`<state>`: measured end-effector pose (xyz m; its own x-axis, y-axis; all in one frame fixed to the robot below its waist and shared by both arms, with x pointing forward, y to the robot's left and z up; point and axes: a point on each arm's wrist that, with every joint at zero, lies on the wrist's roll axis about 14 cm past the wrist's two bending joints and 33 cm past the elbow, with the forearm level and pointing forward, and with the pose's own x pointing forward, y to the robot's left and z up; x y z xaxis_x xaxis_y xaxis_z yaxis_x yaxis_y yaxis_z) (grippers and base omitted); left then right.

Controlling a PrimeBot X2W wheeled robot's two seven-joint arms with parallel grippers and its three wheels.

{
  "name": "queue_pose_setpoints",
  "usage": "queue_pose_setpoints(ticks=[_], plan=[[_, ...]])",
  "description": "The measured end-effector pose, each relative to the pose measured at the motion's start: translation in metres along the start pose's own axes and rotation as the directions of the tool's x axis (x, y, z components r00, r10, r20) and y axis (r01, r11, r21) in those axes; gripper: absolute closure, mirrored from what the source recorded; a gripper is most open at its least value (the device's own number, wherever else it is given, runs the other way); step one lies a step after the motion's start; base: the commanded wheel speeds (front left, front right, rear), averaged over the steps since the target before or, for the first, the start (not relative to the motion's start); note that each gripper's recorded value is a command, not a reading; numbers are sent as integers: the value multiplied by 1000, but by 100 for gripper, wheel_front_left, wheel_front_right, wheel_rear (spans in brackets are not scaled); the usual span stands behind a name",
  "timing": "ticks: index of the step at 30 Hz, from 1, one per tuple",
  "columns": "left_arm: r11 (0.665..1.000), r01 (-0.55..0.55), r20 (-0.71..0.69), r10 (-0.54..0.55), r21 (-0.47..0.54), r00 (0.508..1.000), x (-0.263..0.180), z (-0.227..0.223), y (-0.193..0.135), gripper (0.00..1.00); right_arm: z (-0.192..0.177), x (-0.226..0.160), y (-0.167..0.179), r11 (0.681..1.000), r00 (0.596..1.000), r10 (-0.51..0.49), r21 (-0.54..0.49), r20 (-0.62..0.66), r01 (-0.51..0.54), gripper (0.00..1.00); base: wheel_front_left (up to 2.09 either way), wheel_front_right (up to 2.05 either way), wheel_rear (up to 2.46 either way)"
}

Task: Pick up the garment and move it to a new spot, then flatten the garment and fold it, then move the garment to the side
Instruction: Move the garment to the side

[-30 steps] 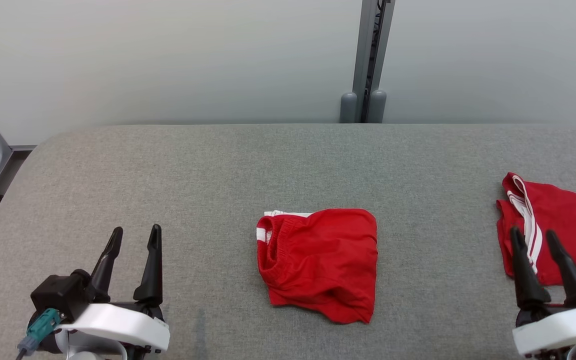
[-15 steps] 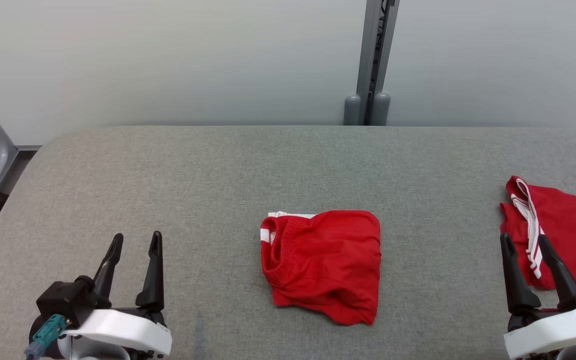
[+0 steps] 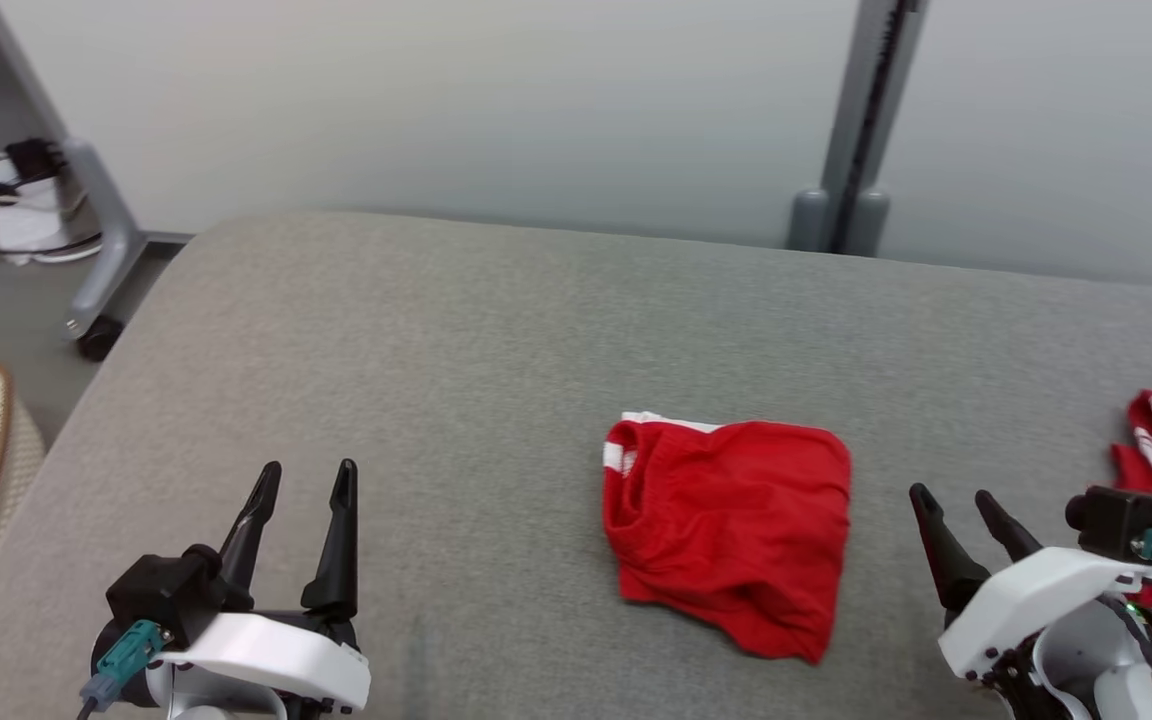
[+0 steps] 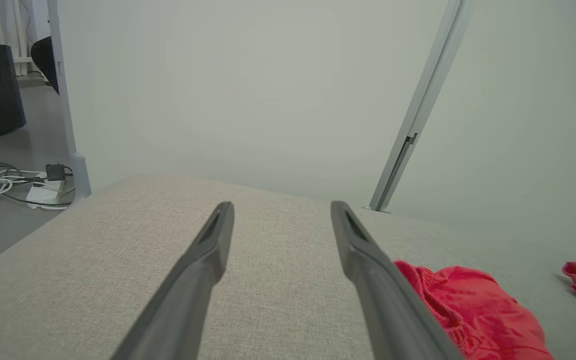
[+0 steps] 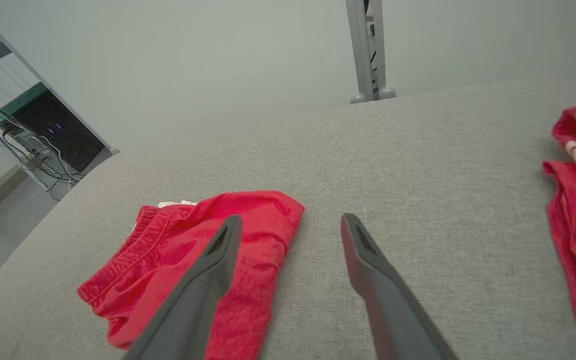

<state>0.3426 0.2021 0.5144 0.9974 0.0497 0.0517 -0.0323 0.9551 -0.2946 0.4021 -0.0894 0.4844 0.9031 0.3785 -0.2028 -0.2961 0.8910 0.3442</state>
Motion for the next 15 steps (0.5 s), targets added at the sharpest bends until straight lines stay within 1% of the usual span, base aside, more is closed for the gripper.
queue_pose_setpoints(ticks=[3, 6, 9, 12, 15], plan=[[998, -56, 6, 56, 6, 998, -10, 3, 18, 0, -18, 25, 13, 999, 995, 28, 33, -94, -25, 0, 0, 0, 0], [995, -94, 11, 94, 10, 995, -16, 5, 30, 0, -31, 42, 16, 999, 987, 29, 43, -156, -23, 0, 0, 0, 0], [992, -127, 16, 126, 14, 992, -21, 8, 40, 0, -51, 54, 17, 999, 970, 29, 47, -241, -18, 0, 0, 0, 0], [988, -156, 17, 156, 19, 988, -25, 9, 50, 0, -75, 61, 15, 998, 939, 18, 67, -343, 5, 0, 0, 0, 0], [983, -184, 11, 183, 24, 983, -29, 7, 58, 0, -102, 60, 12, 997, 893, 9, 73, -450, 27, 0, 0, 0, 0]])
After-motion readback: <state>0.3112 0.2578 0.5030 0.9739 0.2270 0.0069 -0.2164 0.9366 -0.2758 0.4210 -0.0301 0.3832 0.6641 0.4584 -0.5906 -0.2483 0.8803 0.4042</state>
